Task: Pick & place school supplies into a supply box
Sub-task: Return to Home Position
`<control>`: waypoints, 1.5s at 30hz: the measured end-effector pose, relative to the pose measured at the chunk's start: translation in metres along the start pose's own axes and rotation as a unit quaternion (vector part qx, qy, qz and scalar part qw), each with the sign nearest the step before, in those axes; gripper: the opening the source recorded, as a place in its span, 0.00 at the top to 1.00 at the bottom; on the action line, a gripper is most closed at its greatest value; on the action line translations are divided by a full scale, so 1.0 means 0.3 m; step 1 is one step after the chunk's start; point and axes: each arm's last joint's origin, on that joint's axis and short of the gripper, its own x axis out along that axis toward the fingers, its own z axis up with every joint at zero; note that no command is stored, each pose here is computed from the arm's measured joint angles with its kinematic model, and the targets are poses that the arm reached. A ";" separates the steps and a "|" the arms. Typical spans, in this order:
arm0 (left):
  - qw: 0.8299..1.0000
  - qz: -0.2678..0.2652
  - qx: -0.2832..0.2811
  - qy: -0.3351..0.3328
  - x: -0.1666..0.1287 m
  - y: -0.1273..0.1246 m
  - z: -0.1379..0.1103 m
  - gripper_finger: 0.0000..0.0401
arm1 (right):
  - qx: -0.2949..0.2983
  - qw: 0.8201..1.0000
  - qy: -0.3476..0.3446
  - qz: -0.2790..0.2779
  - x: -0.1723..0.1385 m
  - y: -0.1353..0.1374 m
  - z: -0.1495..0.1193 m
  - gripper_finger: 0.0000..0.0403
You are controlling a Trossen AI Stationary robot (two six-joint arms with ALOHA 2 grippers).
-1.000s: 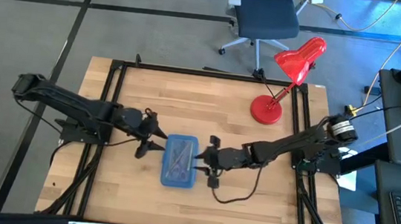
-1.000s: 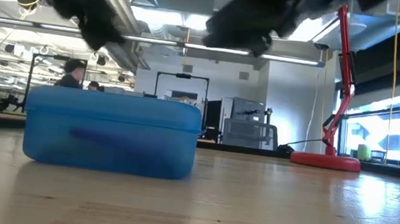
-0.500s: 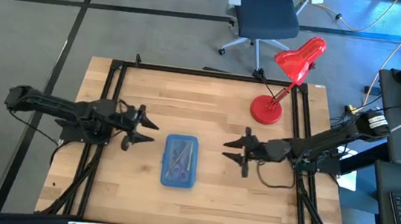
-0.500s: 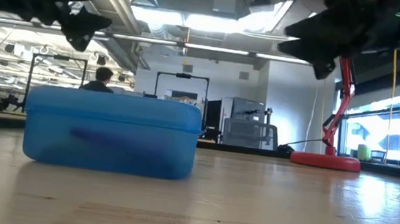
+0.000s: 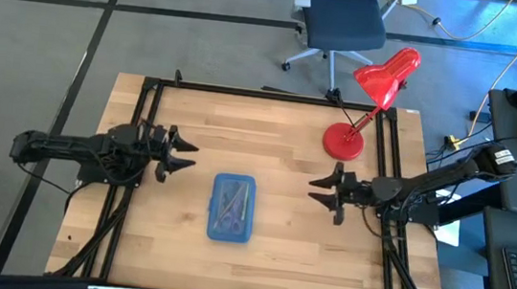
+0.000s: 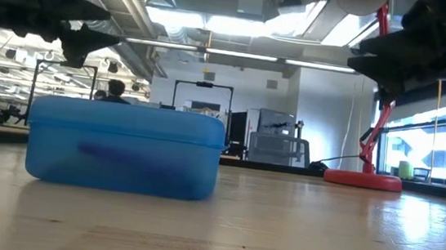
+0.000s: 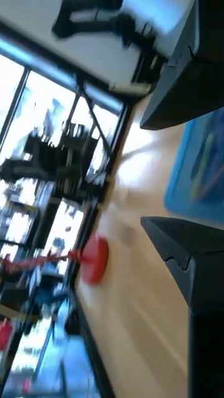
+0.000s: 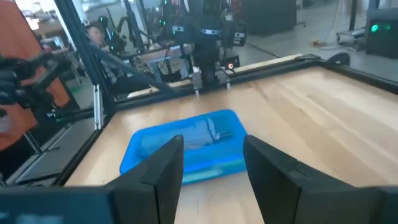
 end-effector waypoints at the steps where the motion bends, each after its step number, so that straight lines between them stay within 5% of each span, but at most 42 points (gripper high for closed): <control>1: 1.000 0.014 0.000 -0.004 -0.003 0.005 0.001 0.42 | 0.003 1.000 -0.008 -0.002 -0.012 -0.006 -0.004 0.57; 14: 0.997 0.069 0.011 -0.030 -0.020 0.033 0.014 0.42 | -0.015 0.997 -0.066 -0.026 -0.091 -0.044 -0.010 0.57; 45: 0.993 0.095 0.037 -0.052 -0.017 0.052 -0.022 0.42 | -0.062 0.990 -0.040 -0.117 -0.138 -0.078 -0.014 0.57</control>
